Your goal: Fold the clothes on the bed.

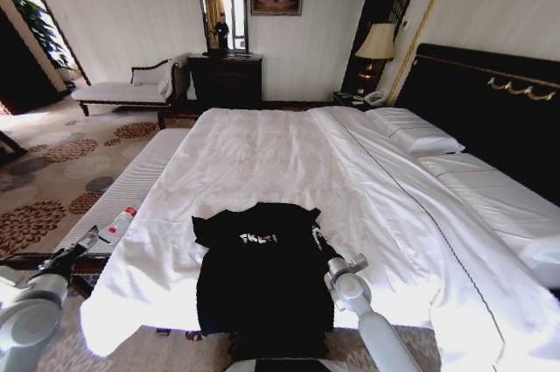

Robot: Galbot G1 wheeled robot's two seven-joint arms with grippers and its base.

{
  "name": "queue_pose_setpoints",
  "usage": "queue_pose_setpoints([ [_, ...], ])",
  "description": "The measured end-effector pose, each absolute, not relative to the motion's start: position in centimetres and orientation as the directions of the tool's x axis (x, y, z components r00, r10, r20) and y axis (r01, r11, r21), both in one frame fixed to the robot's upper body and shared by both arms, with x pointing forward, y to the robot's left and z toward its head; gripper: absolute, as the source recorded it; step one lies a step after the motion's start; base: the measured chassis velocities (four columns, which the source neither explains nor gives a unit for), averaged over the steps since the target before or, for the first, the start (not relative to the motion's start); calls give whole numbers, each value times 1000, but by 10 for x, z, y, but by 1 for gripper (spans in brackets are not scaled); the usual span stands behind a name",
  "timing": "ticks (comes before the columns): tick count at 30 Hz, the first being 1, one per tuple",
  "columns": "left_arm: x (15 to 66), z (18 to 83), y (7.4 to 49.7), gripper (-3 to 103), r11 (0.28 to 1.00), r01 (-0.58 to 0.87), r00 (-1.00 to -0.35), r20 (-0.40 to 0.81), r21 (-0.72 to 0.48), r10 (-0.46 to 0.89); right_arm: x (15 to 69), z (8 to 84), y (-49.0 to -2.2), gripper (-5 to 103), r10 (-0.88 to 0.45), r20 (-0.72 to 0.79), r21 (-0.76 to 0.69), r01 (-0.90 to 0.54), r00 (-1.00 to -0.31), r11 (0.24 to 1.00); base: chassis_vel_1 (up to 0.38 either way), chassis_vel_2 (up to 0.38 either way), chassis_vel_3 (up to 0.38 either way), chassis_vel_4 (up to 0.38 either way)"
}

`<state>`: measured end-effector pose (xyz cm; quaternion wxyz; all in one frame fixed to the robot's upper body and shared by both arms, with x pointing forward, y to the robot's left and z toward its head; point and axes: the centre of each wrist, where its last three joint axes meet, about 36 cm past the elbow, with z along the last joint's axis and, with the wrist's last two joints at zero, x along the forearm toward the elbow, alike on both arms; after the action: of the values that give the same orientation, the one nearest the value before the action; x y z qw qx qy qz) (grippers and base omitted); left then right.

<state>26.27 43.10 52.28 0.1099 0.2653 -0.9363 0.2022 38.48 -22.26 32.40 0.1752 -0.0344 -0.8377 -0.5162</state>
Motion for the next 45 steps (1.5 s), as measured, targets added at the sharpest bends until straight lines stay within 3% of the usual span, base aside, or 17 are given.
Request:
queue_pose_setpoints([
  [3,257,526,429,100,776,-544,-833,314,-320,-456,385,322,-222,42,-125,330,852,238,-936,466,0,0,0,0],
  [5,255,528,429,100,774,-545,-833,314,-322,-456,385,321,-223,42,-124,331,851,239,-935,468,0,0,0,0],
  [9,250,530,425,100,772,-544,-833,315,-328,-454,386,314,-227,20,-110,346,839,254,-932,482,0,0,0,0],
  [16,249,528,420,100,770,-542,-835,322,-336,-447,390,306,-232,2,-85,358,824,271,-930,497,0,0,0,0],
  [32,256,508,418,100,752,-547,-829,361,-368,-426,364,327,-238,0,30,242,821,221,-970,526,0,0,0,0],
  [43,265,495,418,100,746,-536,-836,373,-396,-403,327,312,-220,-2,55,274,782,256,-960,568,0,0,0,0],
  [45,267,493,419,100,745,-536,-835,376,-398,-401,322,310,-218,3,50,283,780,260,-958,570,0,0,0,0],
])
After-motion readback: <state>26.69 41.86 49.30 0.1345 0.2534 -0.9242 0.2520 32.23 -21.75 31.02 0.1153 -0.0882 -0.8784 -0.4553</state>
